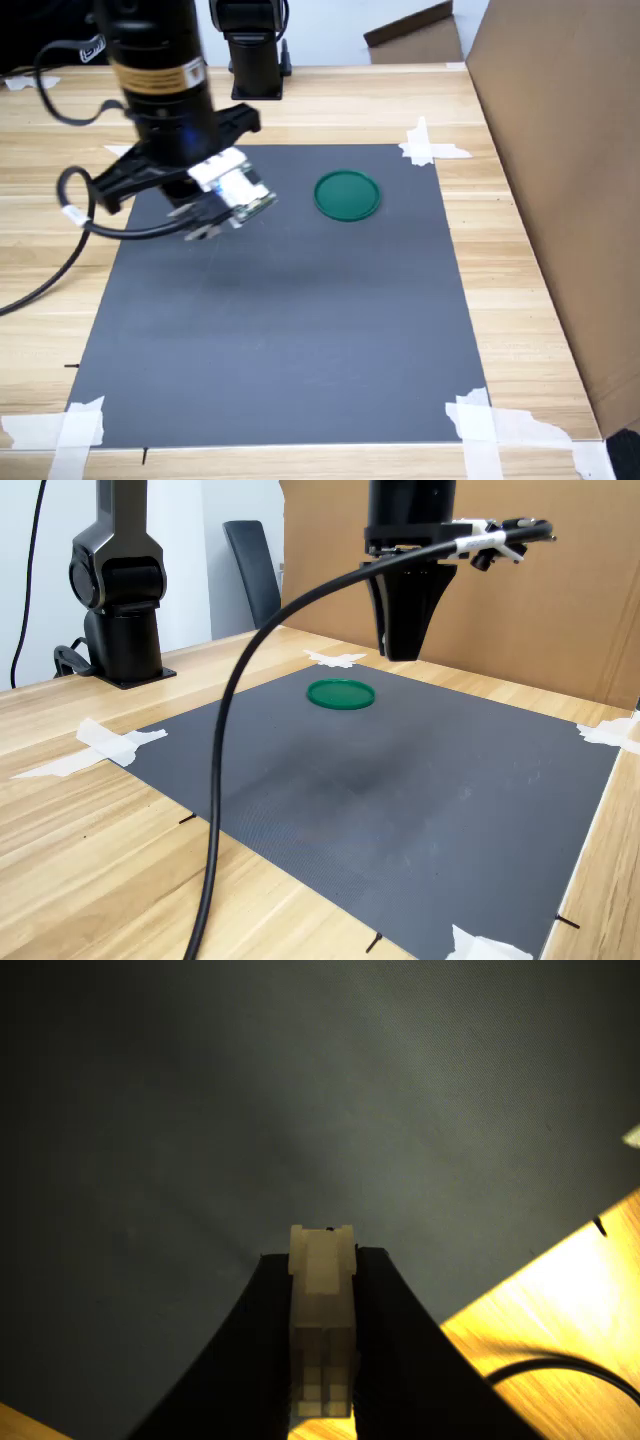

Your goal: Grasp a white terminal and put it in the green lid.

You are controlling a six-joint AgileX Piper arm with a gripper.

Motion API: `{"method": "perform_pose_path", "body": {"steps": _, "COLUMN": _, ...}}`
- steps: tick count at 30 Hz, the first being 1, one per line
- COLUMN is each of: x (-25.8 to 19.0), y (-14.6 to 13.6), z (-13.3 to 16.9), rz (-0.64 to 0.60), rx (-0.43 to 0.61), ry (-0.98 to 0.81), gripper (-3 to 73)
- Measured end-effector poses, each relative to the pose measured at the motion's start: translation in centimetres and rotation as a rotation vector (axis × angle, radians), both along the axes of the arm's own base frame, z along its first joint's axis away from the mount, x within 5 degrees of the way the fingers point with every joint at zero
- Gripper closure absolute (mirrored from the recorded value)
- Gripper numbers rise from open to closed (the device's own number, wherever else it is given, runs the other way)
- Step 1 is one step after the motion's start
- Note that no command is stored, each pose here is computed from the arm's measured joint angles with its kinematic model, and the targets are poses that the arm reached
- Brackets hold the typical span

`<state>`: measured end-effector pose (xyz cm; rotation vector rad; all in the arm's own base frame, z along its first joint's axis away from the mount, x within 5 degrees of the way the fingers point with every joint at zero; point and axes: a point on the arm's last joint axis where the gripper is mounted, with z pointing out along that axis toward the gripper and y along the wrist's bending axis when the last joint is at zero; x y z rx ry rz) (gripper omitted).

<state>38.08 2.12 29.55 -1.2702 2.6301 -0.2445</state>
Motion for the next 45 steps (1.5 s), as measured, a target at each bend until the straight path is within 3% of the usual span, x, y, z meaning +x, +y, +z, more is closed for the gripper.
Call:
{"method": "perform_pose_path", "body": {"steps": 4, "x": -0.5, "y": 1.6, "z": 0.7, "rz": 0.020, "rx": 0.021, "ry": -0.009, "gripper": 61.1}}
{"method": "perform_pose_path", "body": {"steps": 7, "x": -2.0, "y": 4.3, "z": 2.4, "rz": 0.045, "rx": 0.085, "ry": -0.046, "gripper": 61.1}}
{"method": "perform_pose_path", "body": {"steps": 11, "x": -2.7, "y": 5.2, "z": 2.6, "rz": 0.064, "rx": 0.089, "ry": -0.054, "gripper": 61.1}}
{"method": "perform_pose_path", "body": {"steps": 14, "x": -5.7, "y": 7.6, "z": 0.1, "rz": 0.140, "rx": 0.074, "ry": -0.019, "gripper": 61.1}}
{"method": "perform_pose_path", "body": {"steps": 21, "x": -9.4, "y": 10.3, "z": -4.8, "rz": 0.225, "rx": 0.062, "ry": 0.051, "gripper": 61.0}}
{"method": "perform_pose_path", "body": {"steps": 26, "x": -11.7, "y": 12.4, "z": -5.9, "rz": 0.287, "rx": 0.066, "ry": 0.061, "gripper": 61.0}}
{"method": "perform_pose_path", "body": {"steps": 38, "x": -13.8, "y": 11.8, "z": -7.9, "rz": 0.258, "rx": 0.090, "ry": 0.027, "gripper": 61.0}}
{"method": "perform_pose_path", "body": {"steps": 45, "x": -13.1, "y": 11.9, "z": -9.8, "rz": 0.258, "rx": 0.039, "ry": 0.073, "gripper": 61.0}}
